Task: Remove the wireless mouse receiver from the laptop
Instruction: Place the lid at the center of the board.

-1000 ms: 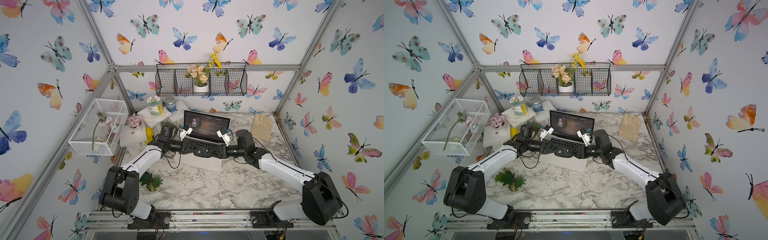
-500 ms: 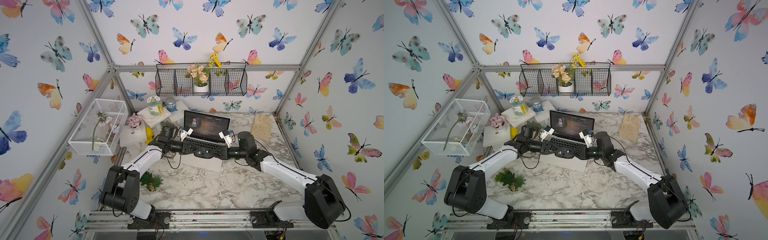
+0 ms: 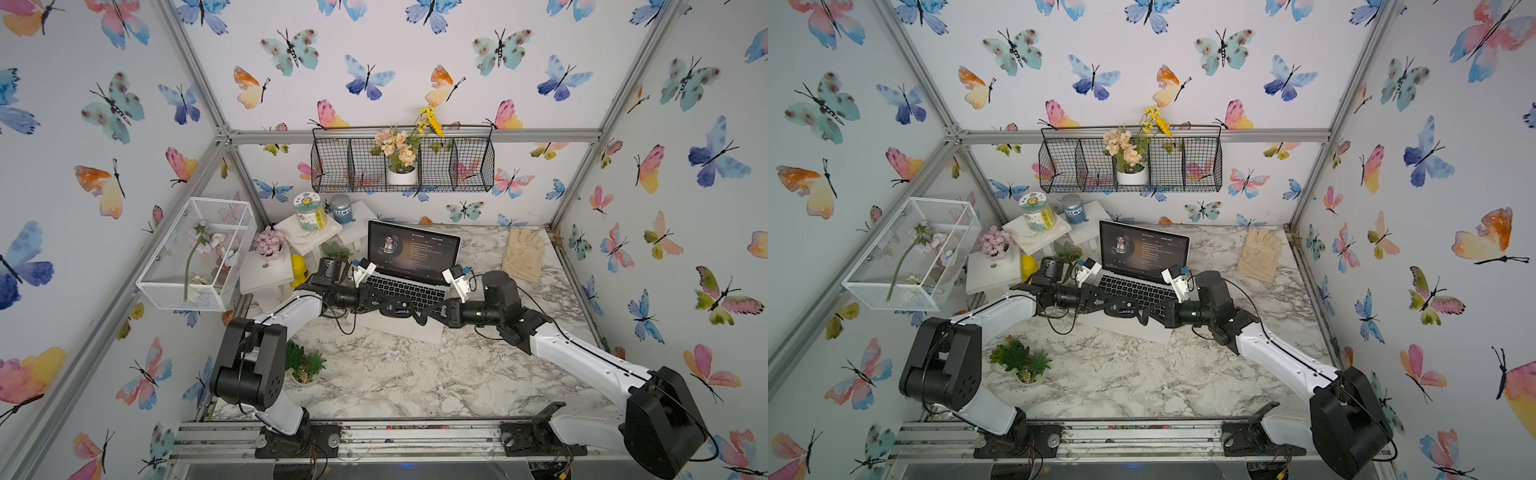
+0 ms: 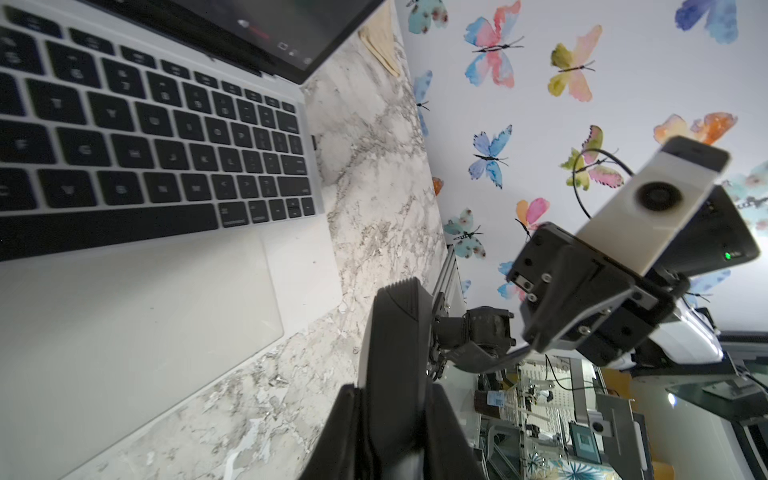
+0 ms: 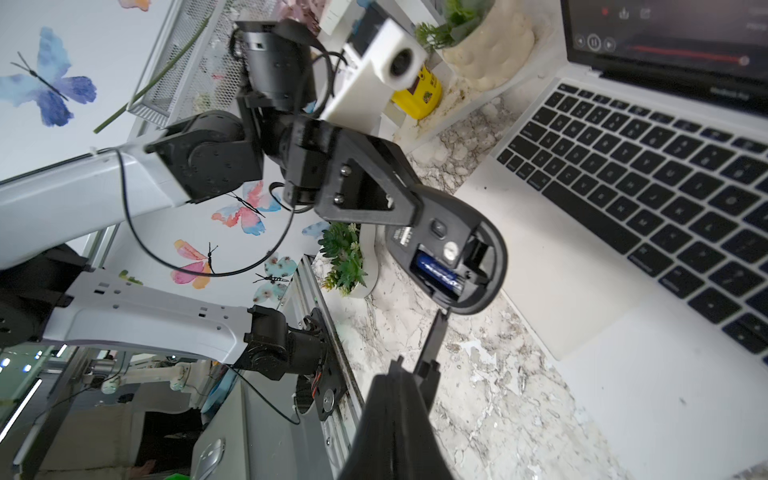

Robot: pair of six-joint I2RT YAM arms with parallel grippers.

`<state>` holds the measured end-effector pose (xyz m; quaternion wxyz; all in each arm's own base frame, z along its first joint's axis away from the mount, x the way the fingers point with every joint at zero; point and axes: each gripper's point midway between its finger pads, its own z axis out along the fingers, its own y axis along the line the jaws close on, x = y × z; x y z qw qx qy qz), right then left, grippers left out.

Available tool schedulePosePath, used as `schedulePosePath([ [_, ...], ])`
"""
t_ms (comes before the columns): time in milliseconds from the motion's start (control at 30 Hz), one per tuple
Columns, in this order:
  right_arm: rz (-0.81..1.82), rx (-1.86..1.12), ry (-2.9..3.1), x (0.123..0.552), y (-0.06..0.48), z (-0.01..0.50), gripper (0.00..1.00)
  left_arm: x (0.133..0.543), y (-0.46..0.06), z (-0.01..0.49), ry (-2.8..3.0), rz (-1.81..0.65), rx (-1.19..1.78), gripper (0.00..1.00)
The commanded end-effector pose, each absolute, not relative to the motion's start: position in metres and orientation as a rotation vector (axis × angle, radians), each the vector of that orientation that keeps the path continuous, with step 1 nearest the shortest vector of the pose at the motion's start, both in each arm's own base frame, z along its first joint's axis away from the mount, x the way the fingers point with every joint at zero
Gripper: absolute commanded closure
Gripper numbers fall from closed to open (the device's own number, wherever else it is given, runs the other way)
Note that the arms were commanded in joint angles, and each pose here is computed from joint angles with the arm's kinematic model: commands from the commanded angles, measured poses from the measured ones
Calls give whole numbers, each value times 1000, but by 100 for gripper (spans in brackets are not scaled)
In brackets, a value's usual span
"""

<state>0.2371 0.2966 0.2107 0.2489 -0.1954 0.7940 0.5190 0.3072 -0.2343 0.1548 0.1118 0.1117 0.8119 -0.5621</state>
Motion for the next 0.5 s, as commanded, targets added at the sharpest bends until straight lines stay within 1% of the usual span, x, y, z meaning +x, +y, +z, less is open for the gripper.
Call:
schedulePosePath([
  [0,1416,-571,2151,229,295,209,98,310,-233,149,2388,-1627,325,100],
  [133,1360,-586,2152,230,291,209,98,305,-232,147,2394,-1629,317,100],
  [200,1278,-590,2170,235,286,206,98,299,-231,144,2394,-1640,295,100],
  [300,1014,-557,2249,252,264,192,98,282,-233,133,2420,-1656,258,100],
  [467,495,-532,2290,279,209,177,98,231,-264,113,2463,-1681,297,100],
])
